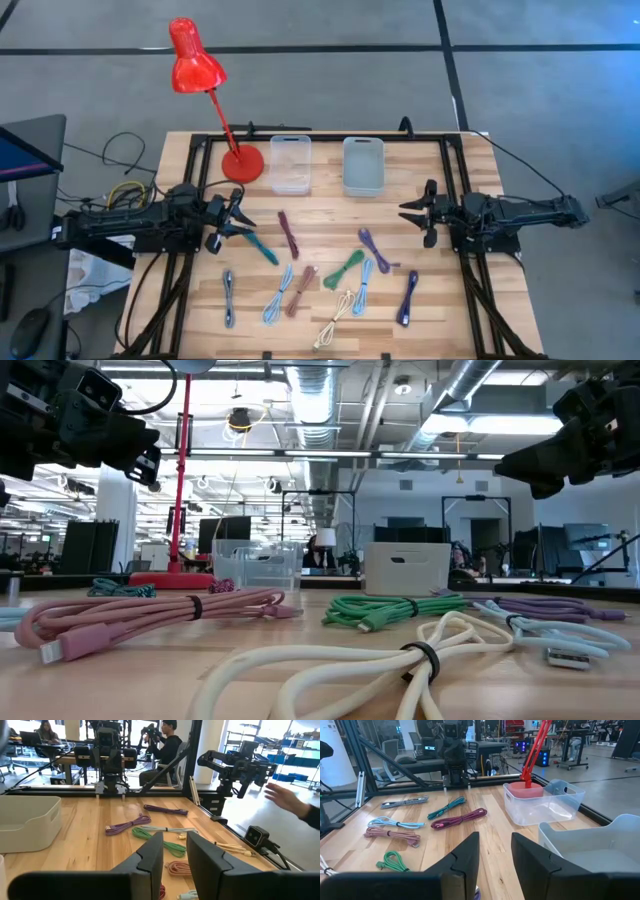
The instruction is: Pick & Place USB Port
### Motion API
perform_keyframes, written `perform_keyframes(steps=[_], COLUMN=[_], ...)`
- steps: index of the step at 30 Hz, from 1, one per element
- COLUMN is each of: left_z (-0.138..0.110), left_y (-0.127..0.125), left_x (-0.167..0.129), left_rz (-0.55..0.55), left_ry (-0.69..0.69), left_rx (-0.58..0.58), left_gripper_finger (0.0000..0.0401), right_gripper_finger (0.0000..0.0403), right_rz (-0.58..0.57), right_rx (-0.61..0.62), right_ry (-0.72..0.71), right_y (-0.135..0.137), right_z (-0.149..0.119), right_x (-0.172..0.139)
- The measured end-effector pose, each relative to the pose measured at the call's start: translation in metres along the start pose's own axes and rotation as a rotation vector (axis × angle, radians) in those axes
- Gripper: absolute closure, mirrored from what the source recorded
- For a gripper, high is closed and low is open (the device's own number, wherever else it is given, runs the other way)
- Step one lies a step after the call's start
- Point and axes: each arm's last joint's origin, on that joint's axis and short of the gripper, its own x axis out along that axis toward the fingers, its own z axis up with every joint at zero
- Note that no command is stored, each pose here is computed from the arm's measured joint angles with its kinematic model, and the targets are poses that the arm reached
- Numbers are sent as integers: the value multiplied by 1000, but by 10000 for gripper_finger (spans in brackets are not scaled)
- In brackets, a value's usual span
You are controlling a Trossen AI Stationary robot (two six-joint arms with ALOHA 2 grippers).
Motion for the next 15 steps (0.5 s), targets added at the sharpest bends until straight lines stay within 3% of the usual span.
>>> perform_keyframes(steps=[15], left_z=[1], left_y=[0], left_x=[0], left_rz=[0], left_ry=[-5], left_rx=[14], left_gripper_finger=[316], right_gripper_finger=[295], right_rz=[0], right_rx=[0], right_ry=[0], right_y=[0], right_z=[0], right_x=[0])
